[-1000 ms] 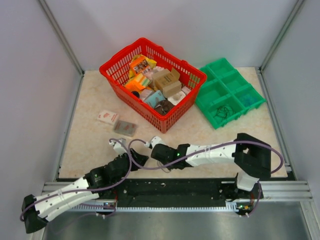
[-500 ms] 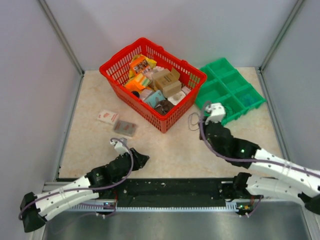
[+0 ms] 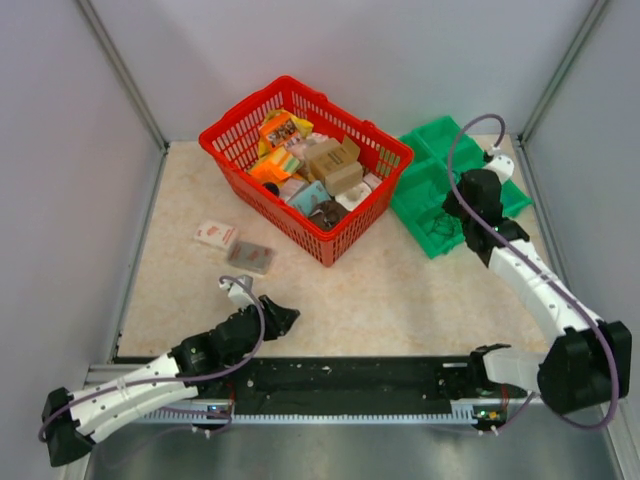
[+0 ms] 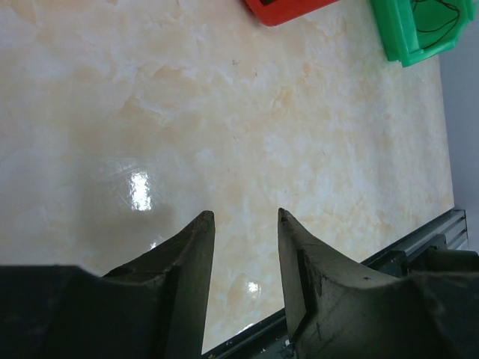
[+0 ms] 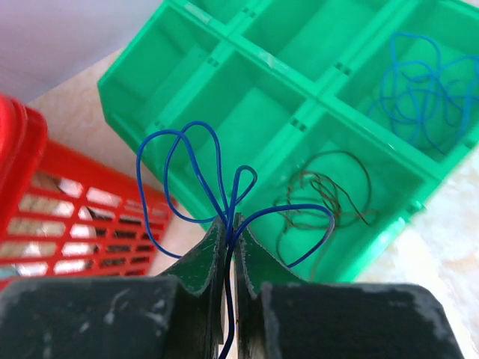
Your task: Untangle the cables
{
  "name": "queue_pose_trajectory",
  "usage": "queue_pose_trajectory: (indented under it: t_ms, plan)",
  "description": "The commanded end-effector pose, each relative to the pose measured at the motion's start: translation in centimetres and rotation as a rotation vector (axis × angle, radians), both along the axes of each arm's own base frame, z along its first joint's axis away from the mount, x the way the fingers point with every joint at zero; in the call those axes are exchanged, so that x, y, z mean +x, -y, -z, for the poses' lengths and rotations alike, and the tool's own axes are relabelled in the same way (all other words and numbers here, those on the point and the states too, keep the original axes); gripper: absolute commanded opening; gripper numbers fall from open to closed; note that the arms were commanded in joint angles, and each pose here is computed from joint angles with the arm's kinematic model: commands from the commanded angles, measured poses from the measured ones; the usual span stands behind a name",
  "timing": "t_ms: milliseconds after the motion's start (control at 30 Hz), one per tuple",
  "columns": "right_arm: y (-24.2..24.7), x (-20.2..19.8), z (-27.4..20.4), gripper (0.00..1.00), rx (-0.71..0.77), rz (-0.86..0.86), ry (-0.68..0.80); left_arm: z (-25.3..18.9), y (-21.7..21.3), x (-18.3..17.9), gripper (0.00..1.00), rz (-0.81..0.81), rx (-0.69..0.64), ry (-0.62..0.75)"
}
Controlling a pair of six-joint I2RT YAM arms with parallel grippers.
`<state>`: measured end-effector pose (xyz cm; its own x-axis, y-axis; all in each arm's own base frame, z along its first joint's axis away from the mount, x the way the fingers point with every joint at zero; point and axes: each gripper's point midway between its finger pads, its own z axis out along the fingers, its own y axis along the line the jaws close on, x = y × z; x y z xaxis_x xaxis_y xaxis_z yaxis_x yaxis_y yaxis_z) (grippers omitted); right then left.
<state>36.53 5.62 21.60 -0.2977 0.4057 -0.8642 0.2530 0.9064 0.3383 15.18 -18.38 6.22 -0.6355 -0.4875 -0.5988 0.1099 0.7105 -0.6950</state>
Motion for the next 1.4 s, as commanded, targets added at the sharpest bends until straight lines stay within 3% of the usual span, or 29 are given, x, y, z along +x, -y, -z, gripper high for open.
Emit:
queue_pose_trajectory:
  t_ms: [0, 233, 567, 933, 1067, 1233, 1367]
  plan:
    - [-1.4, 5.0, -3.6, 0.00, 0.068, -0.054, 0.030, 0.7, -0.1, 0.2, 0.44, -0.007, -0.010, 0.017]
    - [-2.5, 11.5, 0.0, 0.00, -0.009, -0.060, -0.185, 2.1, -0.6, 0.0, 0.44, -0.013, 0.000, 0.004]
    - [-1.7, 14.0, 4.2, 0.00, -0.133, -0.047, -0.311, 2.0, -0.5, 0.0, 0.44, -0.007, -0.005, 0.013]
    - [-2.6, 14.7, 8.6, 0.02, -0.111, -0.096, -0.416, 2.1, -0.6, -0.1, 0.44, -0.010, 0.000, 0.008]
    - [-2.6, 14.4, 8.8, 0.19, -0.102, -0.100, -0.425, 2.1, -0.5, 0.0, 0.44, -0.012, -0.001, 0.007]
    - [-4.0, 14.0, 6.1, 0.53, -0.039, -0.160, -0.381, 2.2, -0.5, -0.1, 0.44, -0.009, 0.003, 0.005]
    - [-4.4, 13.1, 1.9, 0.55, -0.007, -0.186, -0.305, 2.2, -0.5, -0.1, 0.44, -0.006, 0.008, 0.003]
